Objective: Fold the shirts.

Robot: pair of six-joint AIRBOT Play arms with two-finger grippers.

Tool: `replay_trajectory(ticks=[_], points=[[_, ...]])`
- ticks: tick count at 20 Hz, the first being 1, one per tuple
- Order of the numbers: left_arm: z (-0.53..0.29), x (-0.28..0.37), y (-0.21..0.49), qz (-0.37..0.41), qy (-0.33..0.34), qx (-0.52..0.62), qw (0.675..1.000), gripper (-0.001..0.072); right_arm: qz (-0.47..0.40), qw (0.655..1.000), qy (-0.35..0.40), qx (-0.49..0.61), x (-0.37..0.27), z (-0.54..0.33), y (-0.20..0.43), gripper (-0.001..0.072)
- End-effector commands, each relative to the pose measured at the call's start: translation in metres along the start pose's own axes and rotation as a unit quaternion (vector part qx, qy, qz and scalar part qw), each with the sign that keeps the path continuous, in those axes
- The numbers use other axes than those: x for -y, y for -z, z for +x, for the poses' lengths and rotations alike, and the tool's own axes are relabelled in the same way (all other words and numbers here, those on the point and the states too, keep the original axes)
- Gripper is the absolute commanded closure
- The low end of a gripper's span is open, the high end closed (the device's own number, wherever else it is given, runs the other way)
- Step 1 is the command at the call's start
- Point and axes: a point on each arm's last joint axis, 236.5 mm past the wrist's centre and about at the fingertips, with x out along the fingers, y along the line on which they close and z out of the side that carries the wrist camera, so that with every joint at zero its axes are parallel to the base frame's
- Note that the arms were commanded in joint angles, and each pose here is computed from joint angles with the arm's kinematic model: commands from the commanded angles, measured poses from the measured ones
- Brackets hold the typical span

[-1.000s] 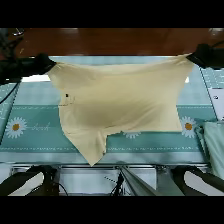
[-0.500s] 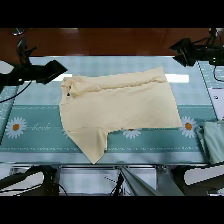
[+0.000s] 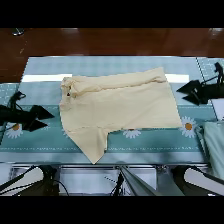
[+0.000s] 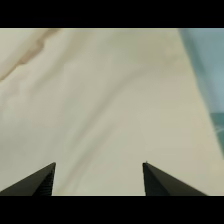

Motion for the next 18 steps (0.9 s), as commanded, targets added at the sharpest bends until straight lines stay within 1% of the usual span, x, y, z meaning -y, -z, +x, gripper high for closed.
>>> replay_trajectory(ticks=[1,3,5,7,9,10,11,12,14,15,16,18], points=[[0.038,0.0,0.04,-0.045,0.058,-0.024,0.997,0.0002,0.043,0.997,-0.047,0.053,-0.005,0.012,0.06,0.0089],[0.056,0.0,0.048,-0.053,0.061,-0.022,0.996,0.0003,0.045,0.996,-0.047,0.053,-0.004,0.014,0.082,0.0089],[0.069,0.009,0.049,-0.043,0.067,-0.016,0.997,0.0003,0.043,0.997,-0.052,0.046,-0.008,0.013,0.091,0.009],[0.081,0.02,0.043,-0.033,0.069,0.002,0.997,0.0004,0.048,0.996,-0.059,0.049,-0.012,0.011,0.09,0.0089],[0.097,0.039,0.046,-0.005,0.078,0.008,0.997,0.0007,0.059,0.995,-0.054,0.06,-0.009,0.011,0.085,0.0089],[0.103,0.042,0.045,0.009,0.069,0.014,0.997,0.006,0.064,0.994,-0.047,0.07,-0.004,0.008,0.079,0.0089],[0.106,0.045,0.043,0.019,0.063,0.02,0.998,0.0518,0.075,0.993,-0.034,0.082,0.007,0.001,0.073,0.009],[0.106,0.047,0.041,0.02,0.065,0.024,0.997,0.068,0.093,0.992,-0.015,0.089,0.024,-0.008,0.07,0.0089],[0.101,0.049,0.038,0.021,0.071,0.025,0.997,0.0681,0.131,0.987,0.052,0.079,0.073,-0.024,0.083,0.009],[0.099,0.05,0.037,0.026,0.075,0.026,0.997,0.068,0.157,0.981,0.094,0.062,0.099,-0.03,0.098,0.0089],[0.098,0.049,0.035,0.025,0.075,0.029,0.996,0.0681,0.175,0.976,0.121,0.047,0.115,-0.033,0.112,0.009],[0.098,0.049,0.035,0.024,0.075,0.029,0.996,0.068,0.182,0.973,0.139,0.023,0.126,-0.031,0.128,0.0089]])
